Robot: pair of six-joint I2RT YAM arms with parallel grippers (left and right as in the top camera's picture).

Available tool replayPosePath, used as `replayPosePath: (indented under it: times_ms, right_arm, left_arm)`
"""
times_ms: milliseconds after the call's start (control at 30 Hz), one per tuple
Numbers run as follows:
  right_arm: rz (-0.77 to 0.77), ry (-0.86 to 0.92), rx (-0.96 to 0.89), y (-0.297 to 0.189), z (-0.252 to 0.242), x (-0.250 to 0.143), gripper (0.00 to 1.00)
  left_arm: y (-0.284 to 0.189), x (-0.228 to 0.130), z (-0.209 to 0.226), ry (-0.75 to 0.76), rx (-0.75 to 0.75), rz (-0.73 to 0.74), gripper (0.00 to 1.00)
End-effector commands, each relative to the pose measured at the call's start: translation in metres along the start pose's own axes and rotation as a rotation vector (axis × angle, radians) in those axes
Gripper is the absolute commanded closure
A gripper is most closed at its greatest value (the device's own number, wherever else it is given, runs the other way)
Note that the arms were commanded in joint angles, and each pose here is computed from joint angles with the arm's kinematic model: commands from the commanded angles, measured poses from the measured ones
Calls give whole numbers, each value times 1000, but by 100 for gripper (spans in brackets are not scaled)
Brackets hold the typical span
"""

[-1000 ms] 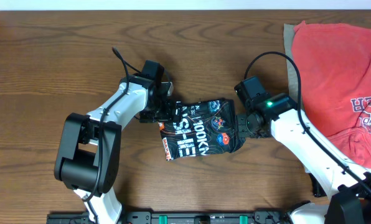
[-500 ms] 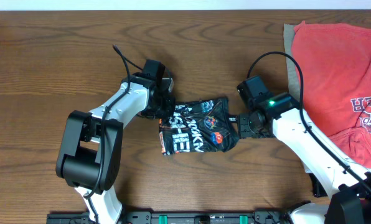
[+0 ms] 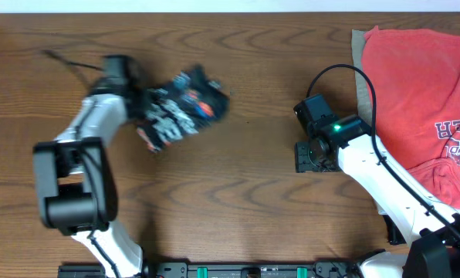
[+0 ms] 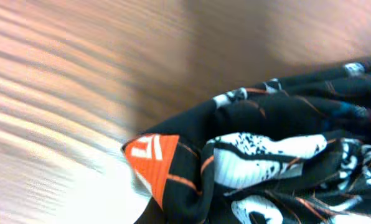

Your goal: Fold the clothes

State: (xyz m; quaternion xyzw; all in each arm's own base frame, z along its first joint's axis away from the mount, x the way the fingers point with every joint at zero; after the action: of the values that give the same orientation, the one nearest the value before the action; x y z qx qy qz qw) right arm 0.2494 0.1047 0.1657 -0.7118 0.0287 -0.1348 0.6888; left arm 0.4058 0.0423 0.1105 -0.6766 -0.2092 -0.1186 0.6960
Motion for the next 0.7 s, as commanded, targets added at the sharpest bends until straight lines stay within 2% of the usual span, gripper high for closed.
replayPosePath:
  times_ms: [0,233,367,400,500,533,667]
  right_arm:
    - [-28,20,7,-7,-1,4,37]
    - [-30,20,3,-7,-1,4,37]
    - [-33,21,1,-7,-2,4,37]
    - [-33,21,1,-7,-2,4,37]
    - [-32,21,1,-7,-2,4,37]
    - [-32,20,0,-7,-2,4,37]
    - [-24,19,-6,-7,-3,3,36]
  left_arm:
    - [-5,18,76,-168,137,-96,94]
    - [-20,-1,186,-427,273,-158,93]
    - [-29,-25,226,-618,319,-138,91]
    - [-31,-30,233,-652,326,-132,78]
    - [-34,-38,244,-696,315,-128,12]
    - [-34,-38,245,-700,303,-131,2]
    - [-39,-32,239,-691,199,-165,2]
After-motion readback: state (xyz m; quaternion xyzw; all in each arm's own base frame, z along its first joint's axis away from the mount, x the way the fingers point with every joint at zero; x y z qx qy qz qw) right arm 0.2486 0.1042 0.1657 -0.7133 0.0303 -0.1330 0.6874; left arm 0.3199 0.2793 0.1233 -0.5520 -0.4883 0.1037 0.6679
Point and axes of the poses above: each gripper's point midway between its finger pads, its own y axis out along the fingers, its own z axis along the line the jaws close on, x = y × z, the point moved 9 cm from there along -y, back along the fingers, and after that the axes turned 13 degrees about y, right-handed, at the moved point
